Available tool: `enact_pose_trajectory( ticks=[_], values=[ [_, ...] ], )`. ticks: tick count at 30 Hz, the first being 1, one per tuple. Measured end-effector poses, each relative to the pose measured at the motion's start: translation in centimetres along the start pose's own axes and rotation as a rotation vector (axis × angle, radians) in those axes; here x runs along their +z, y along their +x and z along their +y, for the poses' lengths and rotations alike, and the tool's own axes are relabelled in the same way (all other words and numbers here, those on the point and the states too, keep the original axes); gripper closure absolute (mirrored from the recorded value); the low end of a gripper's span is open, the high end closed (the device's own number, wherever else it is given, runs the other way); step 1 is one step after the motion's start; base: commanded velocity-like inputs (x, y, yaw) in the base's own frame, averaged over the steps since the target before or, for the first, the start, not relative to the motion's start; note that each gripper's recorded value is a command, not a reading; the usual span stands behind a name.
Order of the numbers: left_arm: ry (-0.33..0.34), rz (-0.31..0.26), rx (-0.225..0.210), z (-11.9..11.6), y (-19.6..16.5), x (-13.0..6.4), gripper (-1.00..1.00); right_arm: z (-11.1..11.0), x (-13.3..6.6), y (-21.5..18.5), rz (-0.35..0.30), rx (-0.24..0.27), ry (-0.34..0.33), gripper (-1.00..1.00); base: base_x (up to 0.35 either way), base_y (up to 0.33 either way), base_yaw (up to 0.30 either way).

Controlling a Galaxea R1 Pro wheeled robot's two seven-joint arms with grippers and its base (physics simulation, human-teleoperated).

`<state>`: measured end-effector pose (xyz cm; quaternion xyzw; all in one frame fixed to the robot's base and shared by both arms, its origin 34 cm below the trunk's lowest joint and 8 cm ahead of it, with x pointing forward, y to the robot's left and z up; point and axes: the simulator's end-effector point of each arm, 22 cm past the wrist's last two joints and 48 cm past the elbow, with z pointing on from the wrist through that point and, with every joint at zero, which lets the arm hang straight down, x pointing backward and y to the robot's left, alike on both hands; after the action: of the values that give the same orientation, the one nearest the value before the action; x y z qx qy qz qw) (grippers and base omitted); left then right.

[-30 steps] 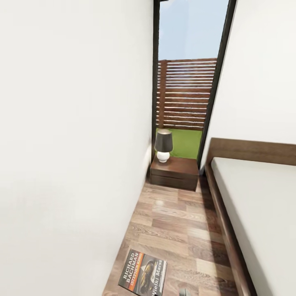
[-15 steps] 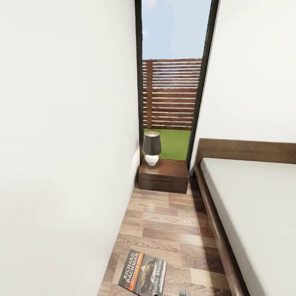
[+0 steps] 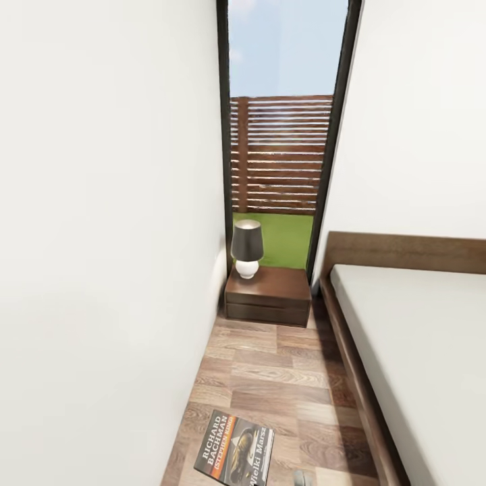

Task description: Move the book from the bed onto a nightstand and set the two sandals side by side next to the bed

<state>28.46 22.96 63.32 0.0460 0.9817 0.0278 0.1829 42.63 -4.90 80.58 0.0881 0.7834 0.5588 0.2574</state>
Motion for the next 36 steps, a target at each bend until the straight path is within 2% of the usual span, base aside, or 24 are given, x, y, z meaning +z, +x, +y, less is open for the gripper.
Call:
enact_pose_trajectory(
  ticks=[19,25,36],
  values=[
    [0.0,0.0,0.0,0.0,0.0,0.0,-1.0,-0.03,-0.06,0.14,0.001,0.002,0.0,1.0,0.314,-0.005,-0.034],
    [0.0,0.0,0.0,0.0,0.0,0.0,-1.0,-0.04,-0.06,0.13,0.0,0.003,0.001,1.0,0.314,-0.065,-0.158],
    [0.0,0.0,0.0,0.0,0.0,0.0,-1.0,-0.04,-0.06,0.13,0.0,0.002,0.001,1.0,0.306,-0.11,-0.033]
  ],
)
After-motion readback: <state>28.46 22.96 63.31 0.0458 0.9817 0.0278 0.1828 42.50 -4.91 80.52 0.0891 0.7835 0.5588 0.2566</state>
